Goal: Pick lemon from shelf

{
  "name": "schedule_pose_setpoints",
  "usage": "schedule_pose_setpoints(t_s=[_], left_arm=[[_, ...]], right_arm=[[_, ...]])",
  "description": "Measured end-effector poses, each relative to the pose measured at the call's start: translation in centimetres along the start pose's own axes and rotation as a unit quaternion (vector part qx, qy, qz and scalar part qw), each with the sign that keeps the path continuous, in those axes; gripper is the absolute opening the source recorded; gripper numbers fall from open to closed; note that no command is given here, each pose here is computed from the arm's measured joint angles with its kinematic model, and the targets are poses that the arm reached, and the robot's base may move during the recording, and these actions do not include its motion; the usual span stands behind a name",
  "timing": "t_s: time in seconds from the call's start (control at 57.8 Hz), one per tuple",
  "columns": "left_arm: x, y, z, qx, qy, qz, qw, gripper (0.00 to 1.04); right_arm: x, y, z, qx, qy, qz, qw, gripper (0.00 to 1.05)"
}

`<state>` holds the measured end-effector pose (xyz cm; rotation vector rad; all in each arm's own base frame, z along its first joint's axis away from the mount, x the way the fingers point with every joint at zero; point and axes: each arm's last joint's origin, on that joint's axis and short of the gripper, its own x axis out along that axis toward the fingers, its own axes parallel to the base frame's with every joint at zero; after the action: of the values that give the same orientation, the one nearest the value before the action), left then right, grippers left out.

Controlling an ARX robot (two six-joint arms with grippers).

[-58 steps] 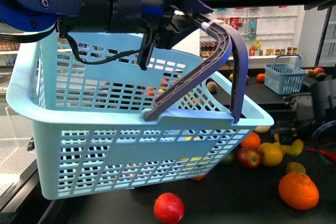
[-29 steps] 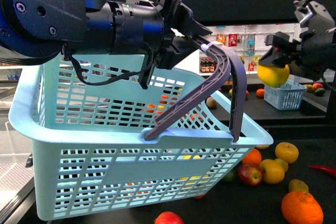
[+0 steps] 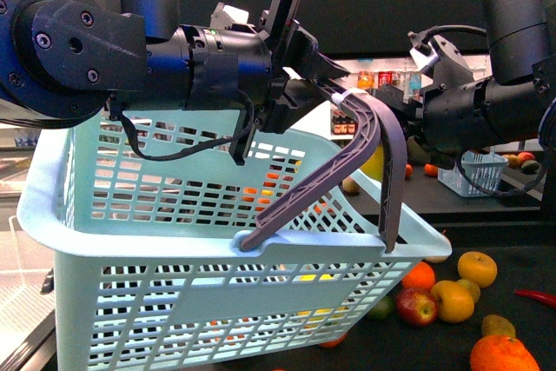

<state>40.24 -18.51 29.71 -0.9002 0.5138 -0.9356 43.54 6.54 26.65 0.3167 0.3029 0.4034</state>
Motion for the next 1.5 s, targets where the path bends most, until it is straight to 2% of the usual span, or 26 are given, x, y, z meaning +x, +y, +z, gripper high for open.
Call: schedule_pose_setpoints(t_s=[0.259,0.45,0.623,0.813,1.003,1.124,1.383,1.504], left_arm=[[0.0,0.0,0.0,0.0,0.0,0.0,1.0,0.11],[0.0,0.0,0.0,0.0,0.0,0.0,1.0,0.11],[0.0,0.0,0.0,0.0,-0.001,0.001,1.0,0.11],[0.0,0.0,0.0,-0.001,0.001,0.0,1.0,0.11],[0.0,0.0,0.0,0.0,0.0,0.0,1.0,0.11],[0.0,0.0,0.0,0.0,0.0,0.0,1.0,0.11],[0.0,0.0,0.0,0.0,0.001,0.0,1.0,0.11],[0.0,0.0,0.0,0.0,0.0,0.0,1.0,0.11]], right_arm=[[1.1,1.3,-1.3,-0.002,0.016,0.013,1.0,0.45],[1.2,1.6,-1.4,-0.007,0.011,0.016,1.0,0.76],[1.0,1.2,-1.0,-0.009,0.0,0.001,1.0,0.99],[-2.0,1.2,1.4,-0.061,-0.043,-0.041,0.996,0.97],[-9.1,1.4,3.7,-0.113,-0.105,-0.1,0.983,0.97],[-15.1,1.2,1.2,-0.123,-0.111,-0.144,0.976,0.97],[-23.9,3.1,-4.9,-0.13,-0.111,-0.16,0.972,0.97],[-27.0,3.7,-7.4,-0.142,-0.138,-0.197,0.96,0.8]])
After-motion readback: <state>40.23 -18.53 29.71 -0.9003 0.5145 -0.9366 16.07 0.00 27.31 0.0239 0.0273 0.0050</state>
